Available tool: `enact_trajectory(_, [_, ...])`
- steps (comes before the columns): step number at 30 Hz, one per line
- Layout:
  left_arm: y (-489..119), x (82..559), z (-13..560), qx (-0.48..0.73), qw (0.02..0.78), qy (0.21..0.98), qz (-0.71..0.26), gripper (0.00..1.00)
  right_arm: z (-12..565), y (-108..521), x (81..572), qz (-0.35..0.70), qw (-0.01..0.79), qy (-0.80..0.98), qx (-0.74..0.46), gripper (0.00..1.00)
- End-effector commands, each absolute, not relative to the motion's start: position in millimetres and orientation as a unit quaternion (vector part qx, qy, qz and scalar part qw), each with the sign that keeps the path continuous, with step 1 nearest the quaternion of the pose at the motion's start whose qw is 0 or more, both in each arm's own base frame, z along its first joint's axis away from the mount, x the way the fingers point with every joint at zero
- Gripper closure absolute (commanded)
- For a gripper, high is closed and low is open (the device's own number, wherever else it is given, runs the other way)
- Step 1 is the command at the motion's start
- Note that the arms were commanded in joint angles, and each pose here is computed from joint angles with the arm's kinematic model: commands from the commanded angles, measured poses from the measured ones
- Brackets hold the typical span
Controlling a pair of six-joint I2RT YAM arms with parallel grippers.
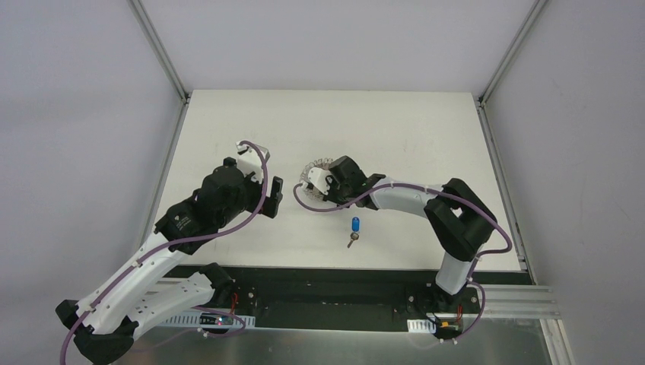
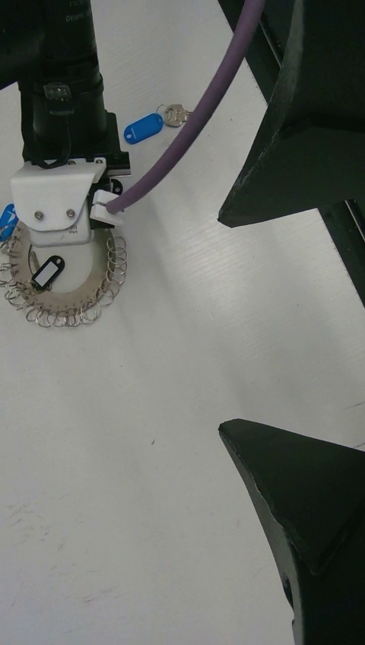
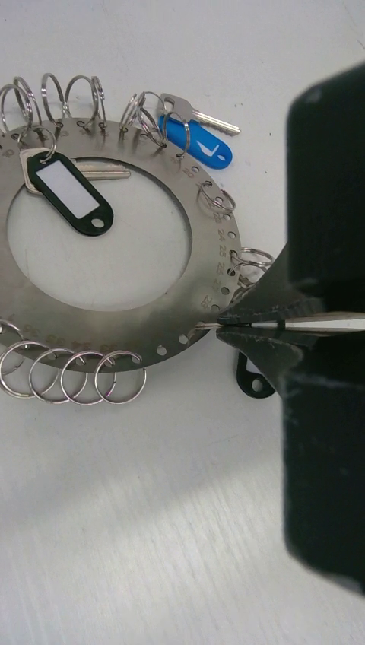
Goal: Put the keys on the keyring
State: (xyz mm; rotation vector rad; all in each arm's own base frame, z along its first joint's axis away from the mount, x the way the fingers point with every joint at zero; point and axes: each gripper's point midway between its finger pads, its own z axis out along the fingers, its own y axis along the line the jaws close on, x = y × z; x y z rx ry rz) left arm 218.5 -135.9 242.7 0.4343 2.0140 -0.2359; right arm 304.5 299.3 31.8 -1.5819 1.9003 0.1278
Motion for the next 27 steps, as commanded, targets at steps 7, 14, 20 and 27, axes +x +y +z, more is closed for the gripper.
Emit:
enact_trajectory(7, [-143, 208, 266, 0.196, 0.547, 0.8, -0.148, 0.0, 146, 315, 256, 0.193, 0.355, 0.714, -0.572, 1.0])
enact_trajectory(14, [-160, 189, 294, 0.234, 0.561, 0.764, -0.217, 0.0, 201, 305, 209, 0.267, 0.321, 0.709, -0.568, 1.0])
enact_trajectory(20, [-188, 163, 317, 0.286, 0.541, 0.729, -0.306, 0.0, 244, 297, 177, 0.312, 0.291, 0.707, -0.565, 1.0])
enact_trajectory(27, [-215, 139, 339, 0.324, 0.514, 0.688, -0.396, 0.0, 283, 297, 148, 0.356, 0.245, 0.714, -0.551, 1.0])
